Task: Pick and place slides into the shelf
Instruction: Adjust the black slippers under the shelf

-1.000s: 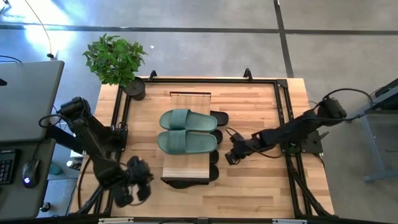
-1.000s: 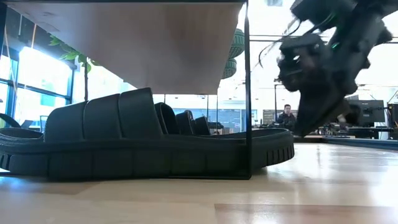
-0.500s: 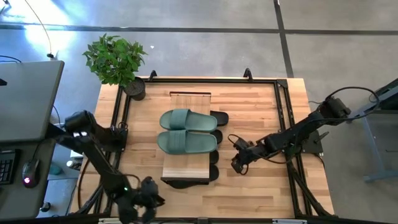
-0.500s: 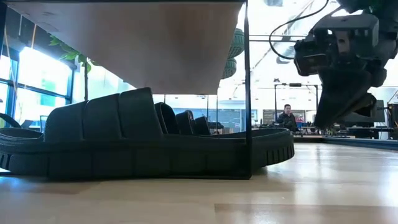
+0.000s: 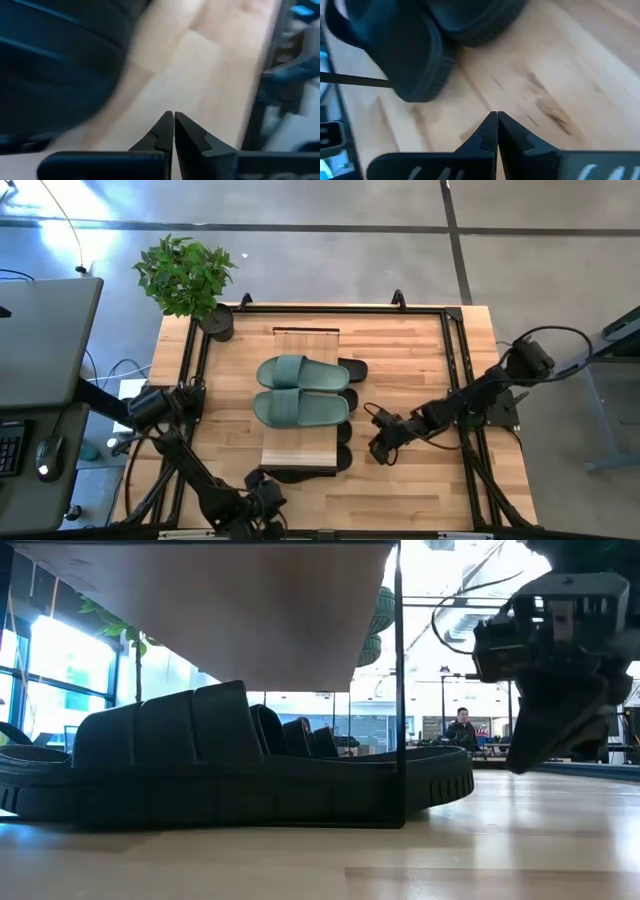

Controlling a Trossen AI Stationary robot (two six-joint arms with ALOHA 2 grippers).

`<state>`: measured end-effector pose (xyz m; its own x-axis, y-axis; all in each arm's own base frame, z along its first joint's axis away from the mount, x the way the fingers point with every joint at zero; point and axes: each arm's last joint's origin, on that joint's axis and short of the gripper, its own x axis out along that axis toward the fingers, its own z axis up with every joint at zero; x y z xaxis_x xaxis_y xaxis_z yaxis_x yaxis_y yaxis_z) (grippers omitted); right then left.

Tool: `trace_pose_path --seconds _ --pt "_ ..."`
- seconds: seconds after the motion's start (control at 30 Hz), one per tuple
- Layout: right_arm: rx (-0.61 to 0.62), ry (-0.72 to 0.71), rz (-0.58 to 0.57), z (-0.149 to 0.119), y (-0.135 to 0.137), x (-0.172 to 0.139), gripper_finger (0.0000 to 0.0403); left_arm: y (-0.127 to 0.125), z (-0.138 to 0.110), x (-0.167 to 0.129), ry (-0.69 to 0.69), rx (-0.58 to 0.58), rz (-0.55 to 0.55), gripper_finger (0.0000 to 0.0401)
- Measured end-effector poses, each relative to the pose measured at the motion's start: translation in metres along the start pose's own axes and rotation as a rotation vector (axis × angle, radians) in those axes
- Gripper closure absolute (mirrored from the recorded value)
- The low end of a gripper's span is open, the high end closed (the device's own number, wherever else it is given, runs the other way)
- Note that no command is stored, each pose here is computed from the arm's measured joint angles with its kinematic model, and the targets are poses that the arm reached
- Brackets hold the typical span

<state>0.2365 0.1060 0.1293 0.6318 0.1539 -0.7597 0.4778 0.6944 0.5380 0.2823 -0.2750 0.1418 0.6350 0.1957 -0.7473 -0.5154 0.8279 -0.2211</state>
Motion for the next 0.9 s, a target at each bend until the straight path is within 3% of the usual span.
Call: trace_pose_path --seconds 0.5,0.9 --pt "-0.103 0.008 0.09 -0.004 0.002 0.002 0.0403 0.014 -0.001 0.002 -0.011 -0.059 0.18 0.0397" --pt "-0.108 0.009 0.123 -0.006 0.003 0.015 0.0403 0.017 0.004 0.005 -0.043 -0.057 0.201 0.0396"
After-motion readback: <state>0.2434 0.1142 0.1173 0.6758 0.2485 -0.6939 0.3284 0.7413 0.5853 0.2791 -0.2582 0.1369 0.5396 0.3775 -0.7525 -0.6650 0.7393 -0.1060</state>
